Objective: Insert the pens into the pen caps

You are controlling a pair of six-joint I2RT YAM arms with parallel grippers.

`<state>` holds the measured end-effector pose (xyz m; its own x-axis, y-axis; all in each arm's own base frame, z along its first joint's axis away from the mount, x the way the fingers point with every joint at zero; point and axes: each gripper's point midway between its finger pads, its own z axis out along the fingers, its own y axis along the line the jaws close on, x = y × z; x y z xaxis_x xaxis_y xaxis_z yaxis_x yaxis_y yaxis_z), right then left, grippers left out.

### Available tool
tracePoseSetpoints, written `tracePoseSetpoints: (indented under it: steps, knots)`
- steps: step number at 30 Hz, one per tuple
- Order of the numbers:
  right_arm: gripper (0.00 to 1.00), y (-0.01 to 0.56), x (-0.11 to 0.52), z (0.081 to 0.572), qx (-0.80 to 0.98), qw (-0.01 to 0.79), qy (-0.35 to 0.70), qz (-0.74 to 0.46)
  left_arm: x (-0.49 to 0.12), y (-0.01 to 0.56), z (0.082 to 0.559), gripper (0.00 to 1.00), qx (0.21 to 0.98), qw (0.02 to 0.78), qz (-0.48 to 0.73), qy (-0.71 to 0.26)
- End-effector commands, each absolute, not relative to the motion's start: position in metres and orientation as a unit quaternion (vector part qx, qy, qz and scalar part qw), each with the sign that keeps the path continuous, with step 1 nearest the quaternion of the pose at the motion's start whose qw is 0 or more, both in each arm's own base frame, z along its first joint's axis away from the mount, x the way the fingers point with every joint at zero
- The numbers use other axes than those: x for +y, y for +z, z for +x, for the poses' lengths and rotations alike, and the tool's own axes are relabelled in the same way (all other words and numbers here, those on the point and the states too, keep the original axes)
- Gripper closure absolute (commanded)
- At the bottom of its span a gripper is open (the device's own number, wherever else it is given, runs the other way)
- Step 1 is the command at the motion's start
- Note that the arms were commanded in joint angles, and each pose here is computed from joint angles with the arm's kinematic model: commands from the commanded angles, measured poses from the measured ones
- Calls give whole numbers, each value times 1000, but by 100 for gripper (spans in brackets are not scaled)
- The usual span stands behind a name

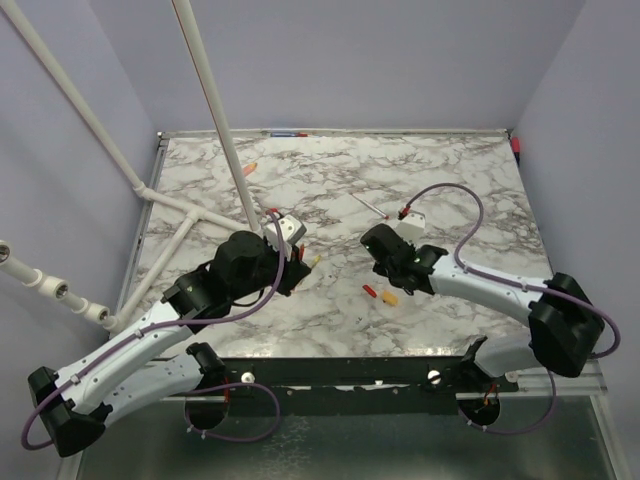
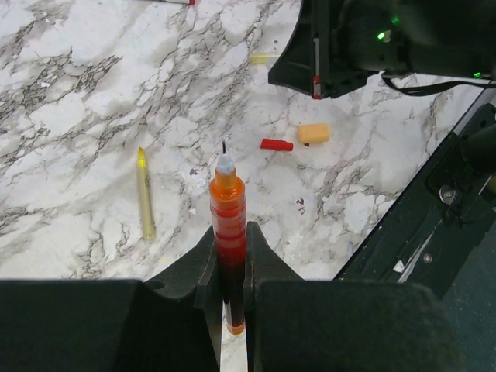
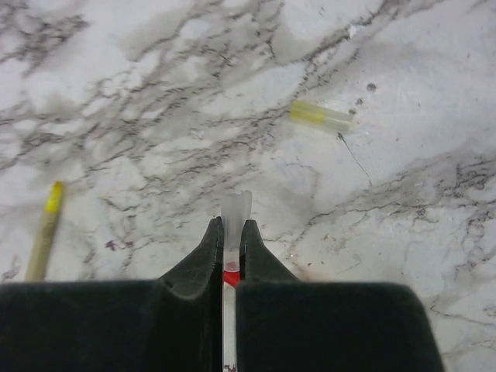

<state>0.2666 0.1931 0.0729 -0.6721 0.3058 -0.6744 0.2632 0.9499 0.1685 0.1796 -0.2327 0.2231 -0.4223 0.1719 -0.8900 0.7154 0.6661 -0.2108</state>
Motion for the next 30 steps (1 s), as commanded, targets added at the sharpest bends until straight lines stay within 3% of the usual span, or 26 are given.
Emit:
tracePoseSetpoints:
  steps: [1,20,30]
  knots:
    - [99,114,203,277,893,428,90,107,-241,222,171,100,786,438,295,-320]
    - [99,328,294,214,689,532,468,-153,-286,254,120,100,702,374,335,-505]
    - [99,376,319,180,596,528,563,-221,-294,265,93,100,655,337,364,-569]
